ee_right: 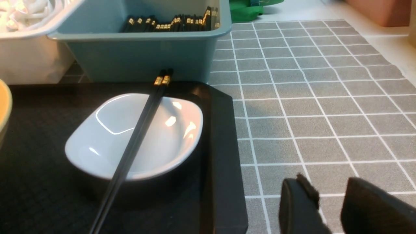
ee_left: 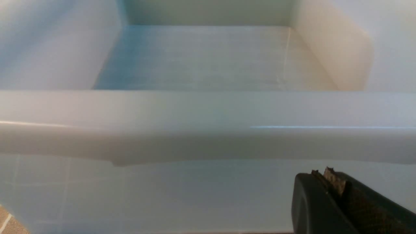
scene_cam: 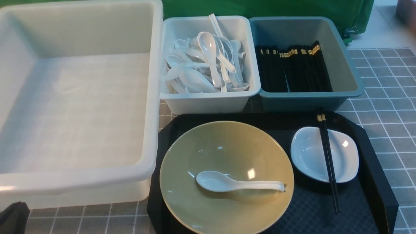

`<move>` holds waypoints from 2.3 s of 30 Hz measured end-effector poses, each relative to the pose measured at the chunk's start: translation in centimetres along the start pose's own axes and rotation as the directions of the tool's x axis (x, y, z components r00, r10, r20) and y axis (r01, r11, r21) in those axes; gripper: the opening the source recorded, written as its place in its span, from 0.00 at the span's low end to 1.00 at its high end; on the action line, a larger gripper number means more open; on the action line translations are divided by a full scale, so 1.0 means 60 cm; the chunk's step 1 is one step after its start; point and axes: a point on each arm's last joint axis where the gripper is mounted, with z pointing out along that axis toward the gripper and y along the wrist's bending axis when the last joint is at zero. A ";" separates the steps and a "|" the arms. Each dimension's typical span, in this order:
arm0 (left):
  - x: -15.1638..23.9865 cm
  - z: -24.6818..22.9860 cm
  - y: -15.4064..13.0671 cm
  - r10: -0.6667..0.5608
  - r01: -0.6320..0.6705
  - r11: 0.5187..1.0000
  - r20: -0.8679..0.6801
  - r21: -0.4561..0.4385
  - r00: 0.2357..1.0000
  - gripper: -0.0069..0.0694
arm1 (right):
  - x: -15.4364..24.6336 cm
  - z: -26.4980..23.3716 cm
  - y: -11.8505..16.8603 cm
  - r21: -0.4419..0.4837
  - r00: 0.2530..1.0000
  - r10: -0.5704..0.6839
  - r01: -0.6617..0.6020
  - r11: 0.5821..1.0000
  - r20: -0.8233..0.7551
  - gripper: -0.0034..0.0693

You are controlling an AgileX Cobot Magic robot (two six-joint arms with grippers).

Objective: On grey table put chopsticks spoon bowls plates into blue grey white boxes.
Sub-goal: 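Move the grippers toward the tableware on the black tray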

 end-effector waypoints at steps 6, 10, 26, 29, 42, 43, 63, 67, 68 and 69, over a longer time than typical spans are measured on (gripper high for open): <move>0.000 0.000 0.000 0.000 0.000 1.000 0.000 0.000 1.000 0.08 | 0.000 0.000 0.000 0.000 1.000 0.001 -0.001 1.000 0.000 0.38; 0.000 0.000 0.000 0.000 0.000 1.000 0.000 0.000 1.000 0.08 | 0.000 0.000 0.000 0.000 1.000 0.002 -0.002 1.000 0.000 0.38; 0.000 0.000 0.002 0.045 -0.045 0.999 0.000 -0.013 0.999 0.08 | 0.000 0.000 0.000 0.000 1.000 0.002 -0.002 1.000 0.001 0.38; 0.000 0.000 0.003 0.060 -0.060 0.998 -0.001 -0.018 0.998 0.08 | 0.000 0.000 0.000 0.000 1.000 0.002 -0.002 1.000 0.001 0.38; -0.035 -0.004 -0.010 -0.935 0.907 0.347 0.017 0.239 0.354 0.08 | 0.000 -0.001 0.015 -0.051 0.492 0.866 -0.871 0.489 -0.088 0.38; -0.036 -0.005 -0.011 -0.962 0.933 0.263 -0.005 0.246 0.273 0.08 | 0.000 -0.001 0.016 -0.049 0.446 0.890 -0.895 0.444 -0.095 0.38; -0.183 -0.090 -0.042 -0.602 0.505 0.766 0.166 0.398 0.781 0.08 | -0.095 -0.043 0.035 -0.227 0.823 0.567 -0.558 0.798 -0.028 0.32; -0.257 -0.104 -0.052 -0.224 0.171 0.939 0.151 0.299 0.963 0.08 | -0.198 -0.055 0.048 -0.244 0.960 0.281 -0.275 0.930 -0.012 0.15; -0.272 -0.098 -0.053 -0.149 0.119 0.955 0.094 0.273 0.984 0.08 | -0.217 -0.048 0.052 -0.243 0.975 0.218 -0.223 0.944 -0.047 0.12; -0.276 -0.095 -0.054 -0.120 0.101 0.959 0.054 0.266 0.991 0.08 | -0.226 -0.045 0.054 -0.244 0.980 0.189 -0.198 0.949 -0.059 0.11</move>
